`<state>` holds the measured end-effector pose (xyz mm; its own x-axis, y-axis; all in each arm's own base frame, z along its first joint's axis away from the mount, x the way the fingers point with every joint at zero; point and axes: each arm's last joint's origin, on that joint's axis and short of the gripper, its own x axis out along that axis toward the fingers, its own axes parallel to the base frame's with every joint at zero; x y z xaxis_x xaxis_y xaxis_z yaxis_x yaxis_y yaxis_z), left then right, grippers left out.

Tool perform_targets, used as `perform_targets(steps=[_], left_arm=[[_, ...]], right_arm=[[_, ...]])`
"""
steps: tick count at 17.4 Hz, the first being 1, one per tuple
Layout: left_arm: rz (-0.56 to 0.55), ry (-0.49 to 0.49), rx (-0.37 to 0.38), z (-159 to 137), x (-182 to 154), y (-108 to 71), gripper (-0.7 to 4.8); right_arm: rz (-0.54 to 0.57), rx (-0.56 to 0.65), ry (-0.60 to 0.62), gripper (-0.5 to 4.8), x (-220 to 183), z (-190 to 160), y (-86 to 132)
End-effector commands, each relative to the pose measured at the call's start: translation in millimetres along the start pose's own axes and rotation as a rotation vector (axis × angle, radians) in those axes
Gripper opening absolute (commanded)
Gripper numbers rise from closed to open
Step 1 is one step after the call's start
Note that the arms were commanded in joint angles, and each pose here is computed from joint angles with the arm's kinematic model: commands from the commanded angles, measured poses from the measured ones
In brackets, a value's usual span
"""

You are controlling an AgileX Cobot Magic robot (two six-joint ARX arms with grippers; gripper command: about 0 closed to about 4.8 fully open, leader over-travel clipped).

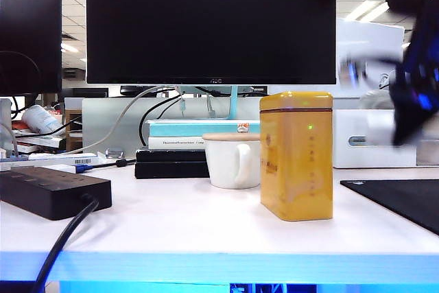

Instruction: Plug the white charger into the left socket.

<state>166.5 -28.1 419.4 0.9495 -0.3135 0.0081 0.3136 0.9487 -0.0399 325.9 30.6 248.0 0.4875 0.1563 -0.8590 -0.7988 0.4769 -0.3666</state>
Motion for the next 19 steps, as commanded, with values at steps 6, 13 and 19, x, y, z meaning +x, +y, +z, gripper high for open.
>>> perform_targets(steps=[6, 13, 19], left_arm=[[-0.048, 0.023, 0.0, -1, -2, -1.7, -0.05], [-0.331, -0.066, 0.215, 5, -1, -9.4, -0.05], [-0.51, -0.374, 0.671, 18, 17, -12.6, -0.01]], right_arm=[[0.371, 1.072, -0.982, 0.84, -135, 58, -22], [0.938, 1.389, -1.091, 0.84, -159, 106, 1], [1.304, 1.652, -0.855, 0.84, -161, 128, 24]])
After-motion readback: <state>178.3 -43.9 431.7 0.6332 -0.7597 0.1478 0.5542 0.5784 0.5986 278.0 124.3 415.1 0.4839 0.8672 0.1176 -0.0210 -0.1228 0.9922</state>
